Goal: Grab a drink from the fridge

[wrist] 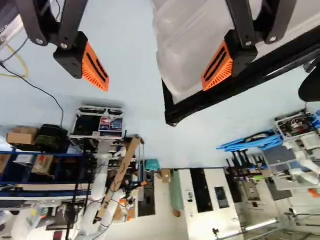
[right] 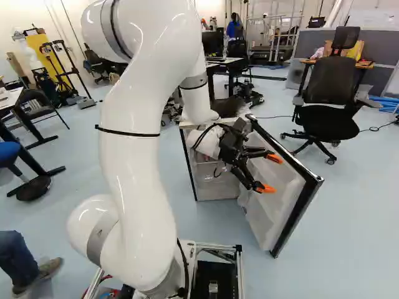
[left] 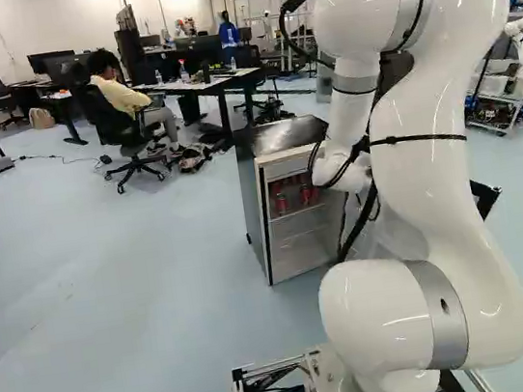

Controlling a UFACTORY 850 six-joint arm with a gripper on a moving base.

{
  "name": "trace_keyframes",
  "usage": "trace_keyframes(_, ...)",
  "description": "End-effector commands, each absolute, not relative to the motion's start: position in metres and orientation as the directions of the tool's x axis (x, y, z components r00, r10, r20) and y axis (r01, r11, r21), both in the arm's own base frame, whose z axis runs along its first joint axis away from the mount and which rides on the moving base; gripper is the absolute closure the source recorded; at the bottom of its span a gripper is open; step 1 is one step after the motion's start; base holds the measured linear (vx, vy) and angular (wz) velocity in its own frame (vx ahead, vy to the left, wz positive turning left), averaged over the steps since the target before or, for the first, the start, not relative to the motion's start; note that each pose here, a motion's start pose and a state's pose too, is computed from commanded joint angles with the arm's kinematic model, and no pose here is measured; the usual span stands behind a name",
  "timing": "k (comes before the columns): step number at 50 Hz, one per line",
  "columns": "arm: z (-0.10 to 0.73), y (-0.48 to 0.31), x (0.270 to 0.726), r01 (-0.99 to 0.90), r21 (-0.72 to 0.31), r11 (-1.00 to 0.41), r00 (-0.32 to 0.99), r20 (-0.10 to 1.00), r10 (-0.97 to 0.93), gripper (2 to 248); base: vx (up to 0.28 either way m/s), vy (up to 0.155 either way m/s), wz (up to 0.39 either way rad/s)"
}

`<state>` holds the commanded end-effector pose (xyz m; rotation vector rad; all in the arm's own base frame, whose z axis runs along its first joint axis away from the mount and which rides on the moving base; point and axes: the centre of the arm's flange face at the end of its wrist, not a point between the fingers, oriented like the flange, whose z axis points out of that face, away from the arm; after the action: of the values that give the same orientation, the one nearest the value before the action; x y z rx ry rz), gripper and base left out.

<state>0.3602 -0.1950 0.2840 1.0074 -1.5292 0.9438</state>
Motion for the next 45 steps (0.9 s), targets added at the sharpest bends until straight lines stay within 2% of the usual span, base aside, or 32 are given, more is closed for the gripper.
trace_keyframes(45,0.291,-0.191,0.368,-0.993,-0.018,-0.12,-0.007,0.996,-0.09,3,0.0,0.0,0.0)
